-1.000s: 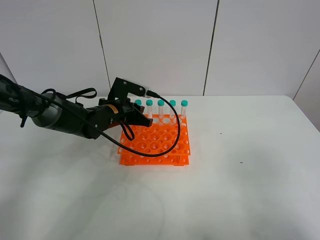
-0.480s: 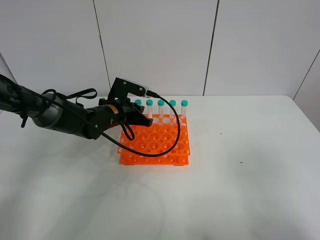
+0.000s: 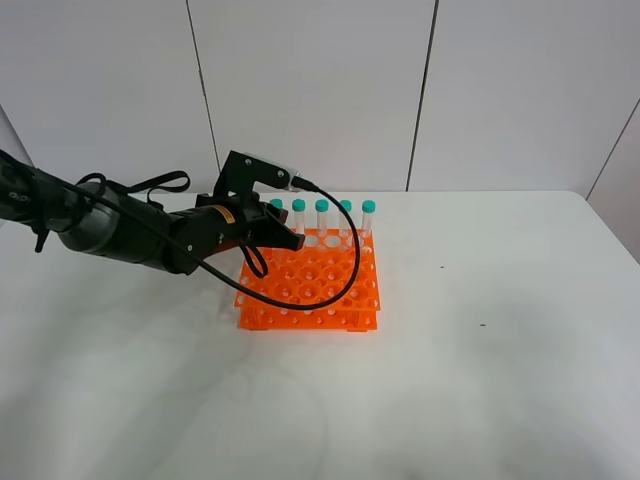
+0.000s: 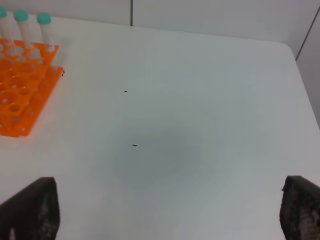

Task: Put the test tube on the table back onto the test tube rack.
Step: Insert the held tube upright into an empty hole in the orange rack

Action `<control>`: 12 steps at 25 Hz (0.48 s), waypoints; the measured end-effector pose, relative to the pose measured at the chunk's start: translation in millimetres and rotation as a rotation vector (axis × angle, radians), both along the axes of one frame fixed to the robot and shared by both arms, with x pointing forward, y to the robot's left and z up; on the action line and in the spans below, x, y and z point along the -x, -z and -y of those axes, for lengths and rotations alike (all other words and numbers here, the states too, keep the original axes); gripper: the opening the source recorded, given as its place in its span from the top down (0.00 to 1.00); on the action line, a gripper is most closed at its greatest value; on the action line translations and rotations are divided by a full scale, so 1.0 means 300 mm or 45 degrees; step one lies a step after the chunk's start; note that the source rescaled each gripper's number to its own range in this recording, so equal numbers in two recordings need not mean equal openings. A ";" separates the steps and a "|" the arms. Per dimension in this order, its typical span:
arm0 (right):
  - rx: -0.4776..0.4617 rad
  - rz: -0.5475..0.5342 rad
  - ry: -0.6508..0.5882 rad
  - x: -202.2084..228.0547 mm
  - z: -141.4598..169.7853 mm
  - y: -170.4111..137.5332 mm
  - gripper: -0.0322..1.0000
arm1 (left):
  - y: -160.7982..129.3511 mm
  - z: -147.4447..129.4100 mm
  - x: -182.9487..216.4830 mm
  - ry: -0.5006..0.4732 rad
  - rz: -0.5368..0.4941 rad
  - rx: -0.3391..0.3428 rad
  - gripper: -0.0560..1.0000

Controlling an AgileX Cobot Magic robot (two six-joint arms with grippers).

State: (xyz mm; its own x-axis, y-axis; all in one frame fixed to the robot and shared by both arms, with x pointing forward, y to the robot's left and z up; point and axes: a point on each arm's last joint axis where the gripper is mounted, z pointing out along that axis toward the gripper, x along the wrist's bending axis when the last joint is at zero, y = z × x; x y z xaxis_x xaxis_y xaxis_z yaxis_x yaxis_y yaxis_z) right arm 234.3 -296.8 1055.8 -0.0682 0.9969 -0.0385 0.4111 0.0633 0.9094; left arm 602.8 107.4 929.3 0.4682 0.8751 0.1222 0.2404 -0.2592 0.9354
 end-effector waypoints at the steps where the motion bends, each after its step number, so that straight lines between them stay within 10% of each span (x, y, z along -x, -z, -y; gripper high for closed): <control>1: 0.000 0.000 0.000 0.000 0.000 0.000 0.02 | 0.001 0.000 0.000 0.000 -0.004 -0.002 0.95; 12: 0.000 0.000 0.000 0.000 0.000 0.000 0.02 | 0.014 -0.002 0.006 0.003 -0.048 -0.022 0.95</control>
State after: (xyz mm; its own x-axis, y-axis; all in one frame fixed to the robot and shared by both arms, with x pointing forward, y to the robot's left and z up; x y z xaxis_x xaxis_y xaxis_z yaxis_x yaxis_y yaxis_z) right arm 234.3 -296.8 1055.8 -0.0682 0.9969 -0.0385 0.4111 0.0633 0.9094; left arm 600.9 108.2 925.1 0.4747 0.8720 0.1196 0.2747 -0.2759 0.9211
